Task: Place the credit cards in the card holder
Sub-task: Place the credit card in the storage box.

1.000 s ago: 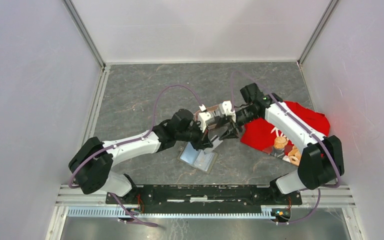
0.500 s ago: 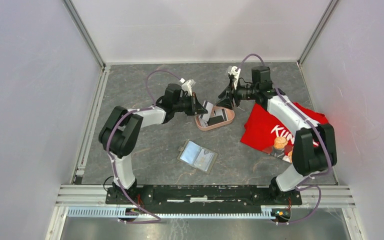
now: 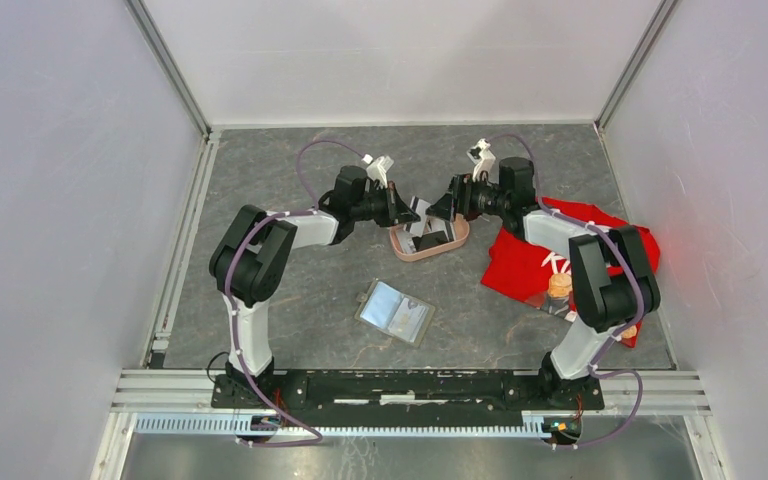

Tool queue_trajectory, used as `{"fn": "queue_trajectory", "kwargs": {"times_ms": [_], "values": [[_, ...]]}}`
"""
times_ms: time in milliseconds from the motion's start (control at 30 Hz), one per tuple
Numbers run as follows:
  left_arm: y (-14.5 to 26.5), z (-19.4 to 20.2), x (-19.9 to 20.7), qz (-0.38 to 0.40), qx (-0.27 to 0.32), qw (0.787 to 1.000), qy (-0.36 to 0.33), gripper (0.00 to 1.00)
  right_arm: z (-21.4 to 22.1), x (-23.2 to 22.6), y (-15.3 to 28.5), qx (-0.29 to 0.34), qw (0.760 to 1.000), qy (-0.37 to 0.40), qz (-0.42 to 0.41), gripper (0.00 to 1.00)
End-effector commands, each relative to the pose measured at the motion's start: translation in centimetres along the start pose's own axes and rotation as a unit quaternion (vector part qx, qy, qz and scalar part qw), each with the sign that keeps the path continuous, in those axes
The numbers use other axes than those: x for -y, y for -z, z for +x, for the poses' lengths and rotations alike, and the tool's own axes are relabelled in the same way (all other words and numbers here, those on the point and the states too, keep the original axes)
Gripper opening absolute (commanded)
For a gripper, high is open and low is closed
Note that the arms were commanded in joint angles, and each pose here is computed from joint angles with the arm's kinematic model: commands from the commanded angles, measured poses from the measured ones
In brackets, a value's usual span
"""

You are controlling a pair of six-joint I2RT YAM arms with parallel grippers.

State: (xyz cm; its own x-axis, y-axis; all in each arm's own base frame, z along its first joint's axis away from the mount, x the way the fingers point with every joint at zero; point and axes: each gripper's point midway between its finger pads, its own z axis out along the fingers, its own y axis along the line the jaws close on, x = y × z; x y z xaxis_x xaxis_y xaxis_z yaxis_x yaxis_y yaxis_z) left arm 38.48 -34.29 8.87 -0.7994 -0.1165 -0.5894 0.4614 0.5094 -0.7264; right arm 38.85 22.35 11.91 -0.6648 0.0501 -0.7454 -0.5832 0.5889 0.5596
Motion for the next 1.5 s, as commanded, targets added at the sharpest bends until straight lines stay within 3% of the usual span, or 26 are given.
{"fn": "queue_trajectory", "kwargs": {"times_ms": [0,167,267,667,1467], "values": [[0.2,-1.9,0.6,-0.002,0.039,0.999,-0.011,0.02,-2.4,0.6,-0.5,0.065,0.995,-0.073,0.028,0.85],[0.1,-1.1,1.1,0.000,0.035,0.999,-0.014,0.02,-1.4,0.0,-2.1,0.054,0.990,-0.133,0.007,0.85],[0.3,-0.9,1.4,-0.002,0.041,0.999,-0.013,0.02,-0.1,0.7,-2.9,0.030,0.987,-0.151,0.043,0.85],[0.8,-0.4,2.7,-0.001,0.051,0.998,-0.019,0.02,0.5,-0.1,-4.1,0.021,0.984,-0.170,0.043,0.84],[0.9,0.1,3.4,0.006,0.048,0.999,-0.021,0.02,0.2,-0.4,-5.0,0.022,0.983,-0.180,0.022,0.61]]}}
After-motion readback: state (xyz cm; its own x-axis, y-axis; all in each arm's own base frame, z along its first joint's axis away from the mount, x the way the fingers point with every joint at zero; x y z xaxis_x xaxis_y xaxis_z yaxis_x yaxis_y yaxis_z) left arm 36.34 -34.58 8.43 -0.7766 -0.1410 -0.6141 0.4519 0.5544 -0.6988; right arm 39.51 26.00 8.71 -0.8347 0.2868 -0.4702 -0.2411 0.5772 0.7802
